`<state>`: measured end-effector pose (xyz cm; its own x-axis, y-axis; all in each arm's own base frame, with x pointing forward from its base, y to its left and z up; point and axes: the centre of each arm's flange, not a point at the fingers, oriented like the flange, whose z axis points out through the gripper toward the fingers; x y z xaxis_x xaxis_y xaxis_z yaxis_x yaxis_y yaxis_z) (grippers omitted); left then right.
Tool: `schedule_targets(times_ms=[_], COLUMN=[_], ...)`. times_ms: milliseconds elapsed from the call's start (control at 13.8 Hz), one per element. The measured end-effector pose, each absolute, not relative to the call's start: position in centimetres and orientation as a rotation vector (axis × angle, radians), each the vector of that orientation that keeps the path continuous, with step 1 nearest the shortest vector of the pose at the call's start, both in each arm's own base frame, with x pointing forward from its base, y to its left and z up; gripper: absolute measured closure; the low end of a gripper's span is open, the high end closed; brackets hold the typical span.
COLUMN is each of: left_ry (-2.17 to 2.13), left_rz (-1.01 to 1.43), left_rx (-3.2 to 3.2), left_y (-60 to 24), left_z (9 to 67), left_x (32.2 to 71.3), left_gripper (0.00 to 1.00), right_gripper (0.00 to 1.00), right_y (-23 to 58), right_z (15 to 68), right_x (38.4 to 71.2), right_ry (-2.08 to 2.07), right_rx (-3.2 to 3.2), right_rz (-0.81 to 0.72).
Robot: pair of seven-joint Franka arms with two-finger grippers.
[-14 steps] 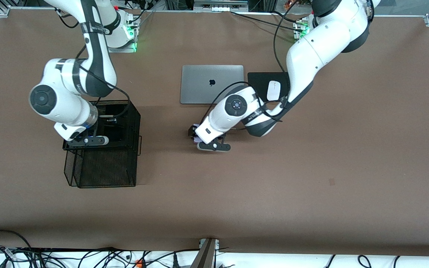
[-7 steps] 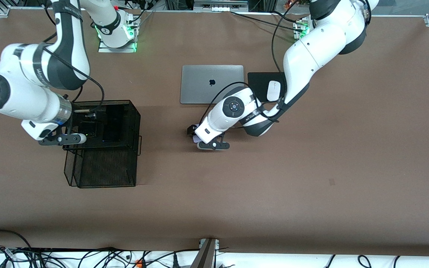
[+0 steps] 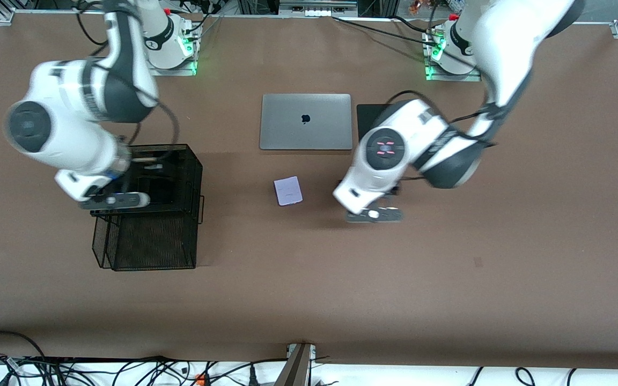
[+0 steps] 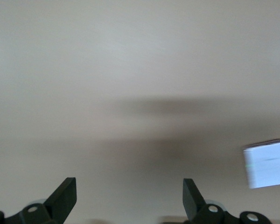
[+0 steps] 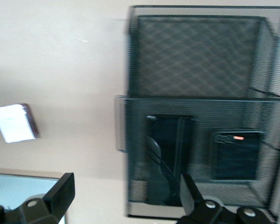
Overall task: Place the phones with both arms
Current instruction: 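Grasp the Huawei with the right gripper while the left gripper returns to rest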
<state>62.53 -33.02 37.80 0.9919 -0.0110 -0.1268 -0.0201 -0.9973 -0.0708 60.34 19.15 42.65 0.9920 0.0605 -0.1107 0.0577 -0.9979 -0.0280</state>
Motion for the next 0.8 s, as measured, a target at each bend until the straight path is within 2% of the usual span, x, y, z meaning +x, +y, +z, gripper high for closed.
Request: schedule_targets(times_ms=[218, 363, 580, 798], left_ry=[0.163, 0.276, 0.332, 0.342], left_rz=[0.183, 0.138, 0.115, 0.052], left_rx=[-3.032, -3.027, -3.076, -3.048], left_y=[-20.7, -15.6, -12.0, -8.0], left_z=[43.3, 46.7, 51.7, 55.8], left_x=[65.9, 66.6, 65.4, 63.2], left_gripper=[0.00, 0.00, 0.00, 0.00], right_gripper=[0.00, 0.00, 0.00, 0.00], right_y=[30.5, 38.4, 46.5, 48.0], right_z=[39.6, 37.3, 33.6, 29.6], right_x=[57.9, 55.9, 53.4, 53.0], right_ry=[-0.126, -0.181, -0.259, -0.352], right_rx=[-3.132, -3.134, -3.114, -3.114], right_rz=[0.155, 0.126, 0.057, 0.004])
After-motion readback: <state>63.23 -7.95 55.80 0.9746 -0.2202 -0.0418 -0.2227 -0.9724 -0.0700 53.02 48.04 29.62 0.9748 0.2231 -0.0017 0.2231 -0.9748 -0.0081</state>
